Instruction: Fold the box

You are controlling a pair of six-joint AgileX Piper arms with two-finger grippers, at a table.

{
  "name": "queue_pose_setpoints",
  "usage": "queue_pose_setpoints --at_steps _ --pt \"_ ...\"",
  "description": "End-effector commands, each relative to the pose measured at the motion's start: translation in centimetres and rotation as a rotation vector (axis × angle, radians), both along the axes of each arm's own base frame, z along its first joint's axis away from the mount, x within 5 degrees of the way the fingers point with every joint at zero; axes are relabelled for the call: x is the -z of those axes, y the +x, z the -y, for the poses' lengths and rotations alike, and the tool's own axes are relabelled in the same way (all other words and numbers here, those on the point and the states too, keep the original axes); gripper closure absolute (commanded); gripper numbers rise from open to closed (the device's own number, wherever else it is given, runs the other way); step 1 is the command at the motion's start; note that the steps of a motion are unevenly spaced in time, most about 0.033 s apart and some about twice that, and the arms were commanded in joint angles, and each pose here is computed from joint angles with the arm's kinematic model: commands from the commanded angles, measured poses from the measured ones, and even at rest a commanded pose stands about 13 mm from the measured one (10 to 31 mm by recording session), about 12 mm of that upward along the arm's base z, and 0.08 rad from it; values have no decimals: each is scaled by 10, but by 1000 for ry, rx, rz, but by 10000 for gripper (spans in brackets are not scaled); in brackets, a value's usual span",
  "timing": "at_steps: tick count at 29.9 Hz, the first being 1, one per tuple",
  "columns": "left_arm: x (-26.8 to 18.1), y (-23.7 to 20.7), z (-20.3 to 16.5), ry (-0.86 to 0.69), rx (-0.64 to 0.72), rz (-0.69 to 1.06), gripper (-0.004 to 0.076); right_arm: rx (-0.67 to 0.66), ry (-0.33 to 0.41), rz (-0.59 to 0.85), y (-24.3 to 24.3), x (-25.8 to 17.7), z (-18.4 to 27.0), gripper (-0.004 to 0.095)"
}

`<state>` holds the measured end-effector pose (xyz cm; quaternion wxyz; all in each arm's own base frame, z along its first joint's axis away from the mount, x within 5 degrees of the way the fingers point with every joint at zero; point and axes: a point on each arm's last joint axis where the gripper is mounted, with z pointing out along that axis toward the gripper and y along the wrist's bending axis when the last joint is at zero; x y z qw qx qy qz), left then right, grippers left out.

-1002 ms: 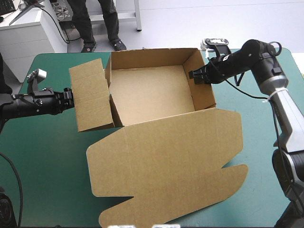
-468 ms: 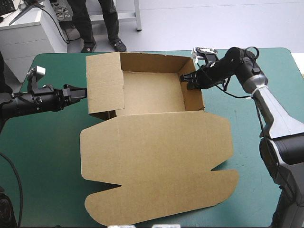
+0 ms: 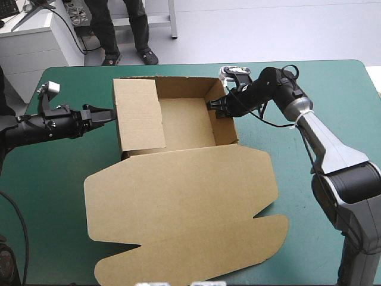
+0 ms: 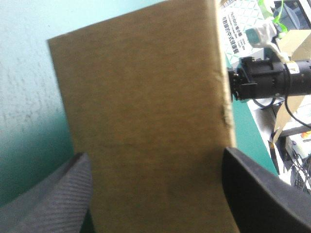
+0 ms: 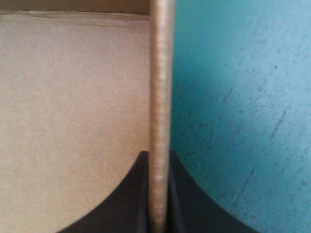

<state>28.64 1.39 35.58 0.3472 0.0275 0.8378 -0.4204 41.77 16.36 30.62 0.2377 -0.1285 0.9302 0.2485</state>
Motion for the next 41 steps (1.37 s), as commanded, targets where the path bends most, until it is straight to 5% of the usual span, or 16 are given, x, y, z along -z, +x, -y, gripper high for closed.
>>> queue_pose_setpoints --at_steps 1,10,16,23,28,36,41 --pt "-28 -16 17 -73 95 73 195 39 95 86 -6 -35 -3 911" --pt "-29 -21 23 -48 117 69 195 29 106 74 -9 -35 -12 904" --pt "-14 -23 44 122 188 -22 195 -29 73 110 -19 -35 -37 905" --pt "2 -19 44 288 55 -165 206 -73 -40 132 -35 -30 -65 905" --pt "10 -18 53 404 -2 -221 287 -79 -51 140 -42 -30 -78 904" --pt "17 -14 55 481 -236 -335 295 -72 -41 150 -48 -50 -83 905" --pt "19 -15 49 493 -326 -399 432 -31 -63 169 -48 -67 -78 904"
